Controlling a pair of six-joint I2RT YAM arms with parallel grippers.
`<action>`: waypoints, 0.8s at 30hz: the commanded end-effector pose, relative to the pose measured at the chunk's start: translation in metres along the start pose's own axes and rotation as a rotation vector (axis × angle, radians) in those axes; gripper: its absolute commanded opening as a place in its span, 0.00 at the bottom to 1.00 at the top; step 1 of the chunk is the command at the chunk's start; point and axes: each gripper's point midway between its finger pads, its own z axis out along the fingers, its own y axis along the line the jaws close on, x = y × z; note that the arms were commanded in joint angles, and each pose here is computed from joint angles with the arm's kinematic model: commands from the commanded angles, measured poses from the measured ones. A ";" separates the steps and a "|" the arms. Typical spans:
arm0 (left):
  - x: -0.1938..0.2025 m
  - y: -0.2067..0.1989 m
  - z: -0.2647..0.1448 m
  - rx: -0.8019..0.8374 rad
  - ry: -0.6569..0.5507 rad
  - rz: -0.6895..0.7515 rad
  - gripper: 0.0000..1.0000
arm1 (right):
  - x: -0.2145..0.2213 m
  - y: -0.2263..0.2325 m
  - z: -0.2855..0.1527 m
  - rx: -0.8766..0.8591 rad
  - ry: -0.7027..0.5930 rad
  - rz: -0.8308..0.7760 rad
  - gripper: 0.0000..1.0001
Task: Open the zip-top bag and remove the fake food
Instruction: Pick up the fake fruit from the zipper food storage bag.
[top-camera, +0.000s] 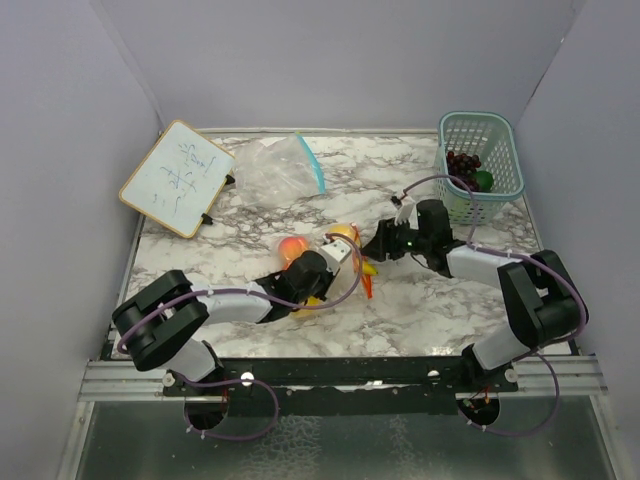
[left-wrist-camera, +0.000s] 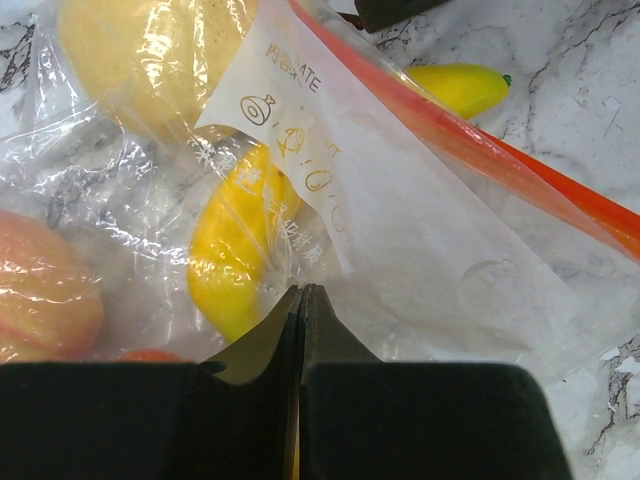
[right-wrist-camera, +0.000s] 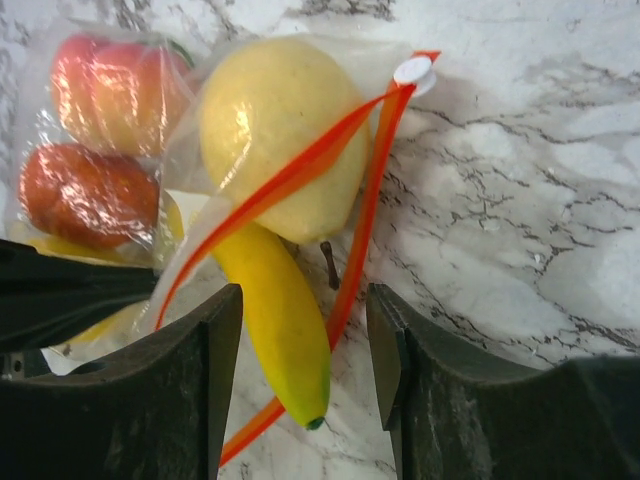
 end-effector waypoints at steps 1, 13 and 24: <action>0.017 -0.005 0.000 0.020 0.082 0.012 0.00 | 0.025 -0.003 0.000 0.007 0.078 -0.097 0.54; 0.005 -0.012 -0.002 0.052 0.071 0.002 0.00 | 0.056 -0.007 0.023 0.115 0.173 -0.187 0.49; 0.008 -0.003 0.000 0.017 0.082 -0.017 0.00 | 0.035 -0.015 -0.003 0.277 0.106 -0.122 0.22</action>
